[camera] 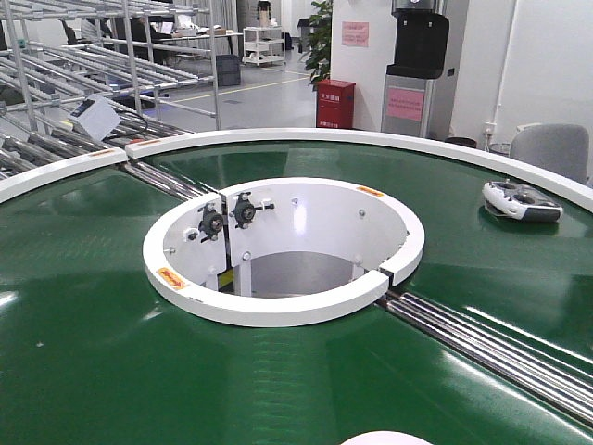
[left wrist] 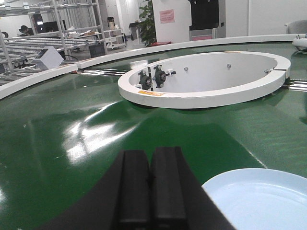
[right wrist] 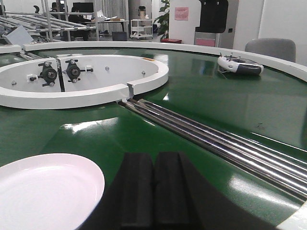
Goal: Grab plate from conveyor and place on tray
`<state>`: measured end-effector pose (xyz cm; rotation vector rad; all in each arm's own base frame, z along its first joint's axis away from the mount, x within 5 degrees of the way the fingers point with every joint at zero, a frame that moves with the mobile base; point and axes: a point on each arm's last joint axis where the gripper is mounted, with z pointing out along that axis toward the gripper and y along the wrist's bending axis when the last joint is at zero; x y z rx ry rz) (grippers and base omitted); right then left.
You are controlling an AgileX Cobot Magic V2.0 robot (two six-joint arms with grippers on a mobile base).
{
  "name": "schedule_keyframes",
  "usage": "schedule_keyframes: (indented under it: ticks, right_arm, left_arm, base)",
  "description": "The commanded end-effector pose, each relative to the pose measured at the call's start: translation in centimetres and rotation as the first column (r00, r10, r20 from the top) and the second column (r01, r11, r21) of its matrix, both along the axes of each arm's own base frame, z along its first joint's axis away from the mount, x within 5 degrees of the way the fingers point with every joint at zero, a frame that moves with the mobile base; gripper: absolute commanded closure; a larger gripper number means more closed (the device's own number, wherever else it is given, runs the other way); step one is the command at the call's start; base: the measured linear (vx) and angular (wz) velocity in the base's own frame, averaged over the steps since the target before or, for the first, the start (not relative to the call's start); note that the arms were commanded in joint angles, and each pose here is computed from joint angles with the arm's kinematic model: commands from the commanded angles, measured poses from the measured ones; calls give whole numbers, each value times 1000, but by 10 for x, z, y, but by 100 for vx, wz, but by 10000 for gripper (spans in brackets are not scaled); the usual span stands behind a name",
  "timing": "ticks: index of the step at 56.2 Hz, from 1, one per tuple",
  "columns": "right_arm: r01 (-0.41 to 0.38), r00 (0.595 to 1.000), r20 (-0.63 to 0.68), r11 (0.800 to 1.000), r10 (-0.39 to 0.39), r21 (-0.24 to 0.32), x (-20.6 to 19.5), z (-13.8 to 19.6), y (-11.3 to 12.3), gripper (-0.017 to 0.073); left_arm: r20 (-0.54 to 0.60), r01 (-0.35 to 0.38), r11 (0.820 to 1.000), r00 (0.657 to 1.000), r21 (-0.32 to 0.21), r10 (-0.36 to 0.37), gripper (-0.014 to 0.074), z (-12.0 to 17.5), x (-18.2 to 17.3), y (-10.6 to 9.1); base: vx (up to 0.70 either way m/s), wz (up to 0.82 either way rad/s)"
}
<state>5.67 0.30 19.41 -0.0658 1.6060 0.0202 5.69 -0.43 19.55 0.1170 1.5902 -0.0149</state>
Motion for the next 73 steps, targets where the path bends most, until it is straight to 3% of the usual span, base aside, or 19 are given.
schedule_keyframes:
  ticks: [1, 25, 36, 40, 44, 49, 56, 64, 68, 73]
  right_arm:
    - [4, 997, 83, 1000, -3, -12, 0, 3, 0, 568]
    - [4, 996, 85, 1000, -3, -12, 0, 4, 0, 568]
    - [3, 984, 180, 1000, -1, -7, -1, 12, 0, 568]
    - [-1, 967, 255, 1000, -1, 9, -2, 19, 0, 568]
    - [-11, 944, 328, 998, -7, 55, -5, 30, 0, 568]
    - [-13, 925, 380, 998, -11, 59, -11, 56, -1, 568]
    - [-4, 898, 441, 1000, -9, 28, -29, 123, -2, 568]
    - [50, 915, 403, 994, -7, -98, -27, 196, -2, 568]
    - [51, 937, 349, 992, -7, -119, -9, 219, -1, 568]
    - [42, 958, 285, 992, -5, -123, 21, 234, 0, 568]
  left_arm:
    - [71, 10, 1000, 997, -17, -9, 591, 1, -1, -1]
    - [71, 10, 1000, 997, -17, -9, 591, 1, -1, -1]
    - [73, 11, 1000, 997, -18, -9, 591, 1, -1, -1]
    - [143, 19, 1000, 990, -23, -15, 591, 10, -2, -1]
    - [255, 44, 997, 967, -66, -25, 591, 21, -4, -2]
    - [437, 108, 984, 899, -143, -35, 591, 48, -12, -3]
    - [525, 113, 983, 851, -145, -20, 591, 114, -31, 0]
    - [464, 49, 995, 886, -84, -5, 591, 190, -24, 1]
    - [415, 36, 997, 910, -75, -2, 591, 223, -3, -1]
    - [342, 28, 997, 940, -71, -2, 591, 241, 32, -4]
  base:
    - [0, 0]
    - [0, 0]
    - [0, 0]
    - [0, 0]
    - [0, 0]
    - [0, 0]
    - [0, 0]
    - [0, 0]
    - [0, 0]
    - [0, 0]
